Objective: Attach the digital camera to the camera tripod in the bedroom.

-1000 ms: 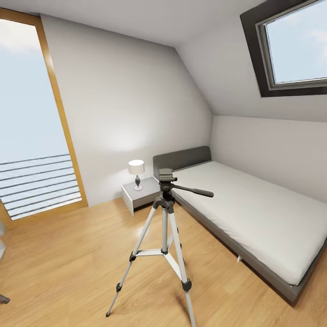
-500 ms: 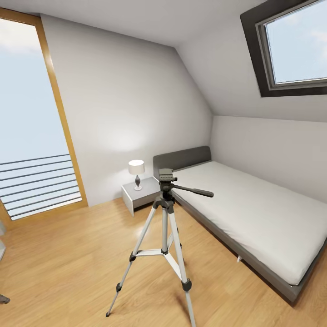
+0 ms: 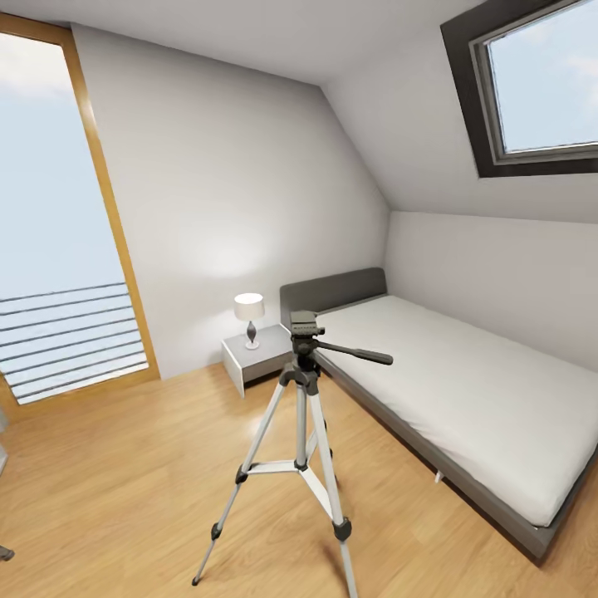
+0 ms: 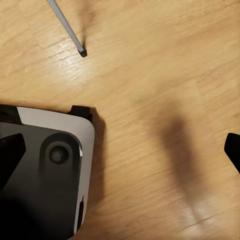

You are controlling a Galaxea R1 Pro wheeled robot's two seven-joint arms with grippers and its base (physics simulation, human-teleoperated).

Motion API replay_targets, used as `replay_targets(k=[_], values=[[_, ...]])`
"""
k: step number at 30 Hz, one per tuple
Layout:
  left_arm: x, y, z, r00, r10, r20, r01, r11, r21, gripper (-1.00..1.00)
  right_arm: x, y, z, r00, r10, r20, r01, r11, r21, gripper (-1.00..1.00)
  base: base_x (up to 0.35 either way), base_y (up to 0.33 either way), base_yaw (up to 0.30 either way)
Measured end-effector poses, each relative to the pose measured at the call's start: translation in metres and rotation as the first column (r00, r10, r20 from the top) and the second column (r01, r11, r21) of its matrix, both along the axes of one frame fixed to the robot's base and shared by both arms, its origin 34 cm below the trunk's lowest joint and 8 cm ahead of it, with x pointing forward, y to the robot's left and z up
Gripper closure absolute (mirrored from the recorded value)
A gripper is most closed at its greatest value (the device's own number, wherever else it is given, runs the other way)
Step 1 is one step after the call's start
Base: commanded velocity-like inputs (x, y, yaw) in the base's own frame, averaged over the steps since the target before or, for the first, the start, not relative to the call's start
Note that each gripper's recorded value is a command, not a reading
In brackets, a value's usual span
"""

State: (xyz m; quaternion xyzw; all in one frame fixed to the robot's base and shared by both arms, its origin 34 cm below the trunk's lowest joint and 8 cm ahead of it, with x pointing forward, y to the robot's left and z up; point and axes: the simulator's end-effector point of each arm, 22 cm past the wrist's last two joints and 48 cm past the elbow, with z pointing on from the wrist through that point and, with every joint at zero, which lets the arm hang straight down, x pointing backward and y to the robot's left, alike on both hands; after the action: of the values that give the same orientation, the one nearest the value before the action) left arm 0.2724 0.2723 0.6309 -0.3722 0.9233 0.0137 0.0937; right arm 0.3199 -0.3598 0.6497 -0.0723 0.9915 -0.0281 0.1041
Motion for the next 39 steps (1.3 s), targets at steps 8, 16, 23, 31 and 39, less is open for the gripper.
replay_targets(k=[8,16,23,31,39], values=[[0.000,0.000,0.000,1.000,0.000,0.000,0.000,1.000,0.000,1.00,0.000,0.001,0.000,1.000,0.000,-0.001,0.000,1.000,0.001,-1.00,-0.007,0.000,0.130],[0.000,-0.001,0.000,1.000,0.000,0.000,0.000,1.000,-0.002,1.00,0.000,0.000,0.000,1.000,-0.001,-0.001,0.001,1.000,-0.001,-1.00,-0.020,0.000,0.051],[-0.002,-0.001,-0.001,1.000,0.000,-0.006,0.000,1.000,-0.002,1.00,0.002,-0.010,0.000,1.000,-0.014,0.013,0.015,0.999,-0.052,-1.00,-0.001,0.000,0.001],[-0.007,0.000,-0.003,1.000,0.000,-0.020,0.000,1.000,-0.002,1.00,-0.002,-0.015,-0.002,1.000,-0.019,0.003,0.019,0.997,-0.073,-1.00,0.000,0.000,0.000],[-0.010,0.005,-0.004,1.000,0.004,-0.028,-0.004,1.000,0.005,1.00,-0.006,-0.015,-0.004,1.000,-0.018,-0.007,0.018,0.997,-0.074,-1.00,0.000,0.000,0.000]])
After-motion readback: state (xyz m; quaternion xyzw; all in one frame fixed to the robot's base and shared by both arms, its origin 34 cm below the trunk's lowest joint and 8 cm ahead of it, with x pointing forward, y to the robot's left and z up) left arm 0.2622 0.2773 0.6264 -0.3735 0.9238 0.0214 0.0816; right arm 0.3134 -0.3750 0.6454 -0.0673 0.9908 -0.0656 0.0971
